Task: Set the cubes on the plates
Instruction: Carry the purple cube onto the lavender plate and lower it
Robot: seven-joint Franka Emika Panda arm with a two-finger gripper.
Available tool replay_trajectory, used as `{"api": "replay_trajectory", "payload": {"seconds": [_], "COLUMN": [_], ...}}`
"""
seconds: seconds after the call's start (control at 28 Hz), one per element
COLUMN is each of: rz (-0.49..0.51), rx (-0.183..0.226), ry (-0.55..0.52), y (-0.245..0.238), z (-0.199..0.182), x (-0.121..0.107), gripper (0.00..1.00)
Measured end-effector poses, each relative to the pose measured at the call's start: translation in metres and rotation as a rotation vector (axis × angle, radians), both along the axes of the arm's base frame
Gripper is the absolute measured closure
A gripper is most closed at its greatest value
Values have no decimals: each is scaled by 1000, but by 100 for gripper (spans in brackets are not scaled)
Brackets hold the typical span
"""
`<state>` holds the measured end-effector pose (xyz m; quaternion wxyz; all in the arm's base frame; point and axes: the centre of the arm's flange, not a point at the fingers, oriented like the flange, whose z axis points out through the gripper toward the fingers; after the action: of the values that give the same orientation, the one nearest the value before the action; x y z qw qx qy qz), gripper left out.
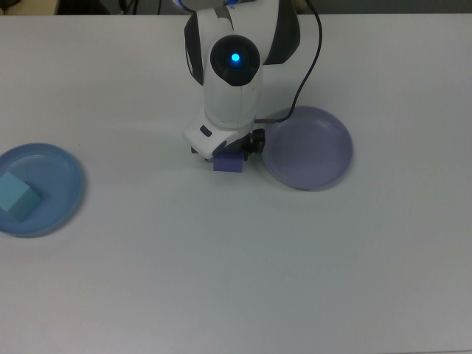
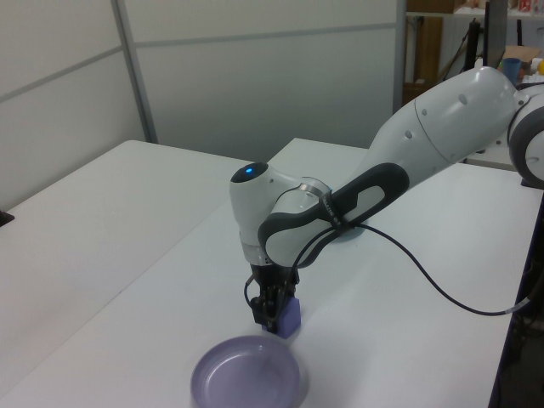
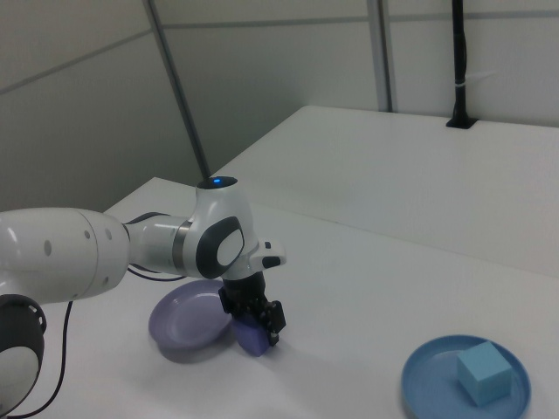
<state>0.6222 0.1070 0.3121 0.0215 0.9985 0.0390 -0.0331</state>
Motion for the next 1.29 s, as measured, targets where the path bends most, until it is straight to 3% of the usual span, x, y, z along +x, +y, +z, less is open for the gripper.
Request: {"api": "replay_trajectory", "payload": {"seconds": [0.07, 0.11, 0.18, 0.43, 0.64, 0.89, 1.07, 1.29], "rz": [-5, -9, -15, -32, 17, 58, 70, 66], "rx": [-1, -1, -4, -16, -1, -26, -69, -102], "ry": [-8, -16, -26, -37, -52, -60, -56, -27], "y": [-2, -3, -7, -9, 47, 139, 167, 169], "z": [4, 9, 17, 64, 86, 82, 64, 35], "x": [1, 2, 3, -5, -21, -53, -65, -64], "gripper": [21, 30, 36, 37, 37, 37, 37, 37]}}
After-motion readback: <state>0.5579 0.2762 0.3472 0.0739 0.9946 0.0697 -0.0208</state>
